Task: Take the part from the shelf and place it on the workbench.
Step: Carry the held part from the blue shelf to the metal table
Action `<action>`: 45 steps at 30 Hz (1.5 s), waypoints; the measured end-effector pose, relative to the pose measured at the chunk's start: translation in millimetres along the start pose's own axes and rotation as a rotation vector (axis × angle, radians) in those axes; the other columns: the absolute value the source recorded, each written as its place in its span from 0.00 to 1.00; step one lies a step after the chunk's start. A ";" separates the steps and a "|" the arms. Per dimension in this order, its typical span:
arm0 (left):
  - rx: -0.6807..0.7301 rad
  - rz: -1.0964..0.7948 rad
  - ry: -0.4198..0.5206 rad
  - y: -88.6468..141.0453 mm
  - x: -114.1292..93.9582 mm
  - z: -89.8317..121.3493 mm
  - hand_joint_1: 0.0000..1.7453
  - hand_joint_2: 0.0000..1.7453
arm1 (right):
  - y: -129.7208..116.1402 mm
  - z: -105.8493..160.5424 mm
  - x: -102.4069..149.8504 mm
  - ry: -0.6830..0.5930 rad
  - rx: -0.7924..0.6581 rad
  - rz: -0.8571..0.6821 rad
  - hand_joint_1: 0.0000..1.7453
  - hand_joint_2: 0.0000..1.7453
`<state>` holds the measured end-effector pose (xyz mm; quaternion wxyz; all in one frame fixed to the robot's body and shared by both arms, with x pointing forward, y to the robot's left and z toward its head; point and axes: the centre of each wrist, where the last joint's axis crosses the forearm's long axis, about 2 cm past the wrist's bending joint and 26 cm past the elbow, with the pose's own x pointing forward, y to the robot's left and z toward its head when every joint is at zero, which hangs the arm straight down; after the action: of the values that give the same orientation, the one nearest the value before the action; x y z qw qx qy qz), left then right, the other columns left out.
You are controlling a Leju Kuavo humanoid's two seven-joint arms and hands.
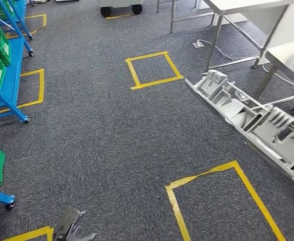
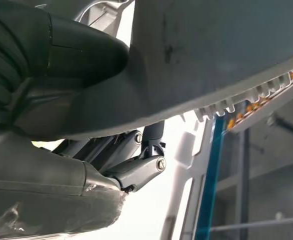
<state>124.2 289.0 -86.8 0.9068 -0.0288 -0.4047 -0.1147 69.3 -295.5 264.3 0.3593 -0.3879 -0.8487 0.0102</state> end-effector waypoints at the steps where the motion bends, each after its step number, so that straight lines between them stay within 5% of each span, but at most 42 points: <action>1: 0.000 -0.005 0.001 0.0 -0.1 0.0 0.00 1.00 | 0.0 0.2 0.5 -0.011 -0.002 0.022 1.00 1.00; 29: -0.055 -0.045 -0.034 -5.1 -3.0 2.4 0.00 1.00 | -3.5 1.0 5.9 -0.228 -0.058 0.493 1.00 1.00; 37: -0.061 -0.038 0.000 -6.0 -18.0 12.1 0.00 1.00 | -4.4 -0.4 4.9 -0.267 -0.056 0.585 1.00 1.00; 45: -0.061 -0.026 -0.036 -4.5 -8.8 5.8 0.00 1.00 | -1.9 -5.6 4.6 -0.283 -0.090 0.571 1.00 1.00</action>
<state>113.3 287.1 -89.6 0.8964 -0.0534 -0.4176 -0.1384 69.5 -295.2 271.7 0.2029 -0.6207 -0.7467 0.1267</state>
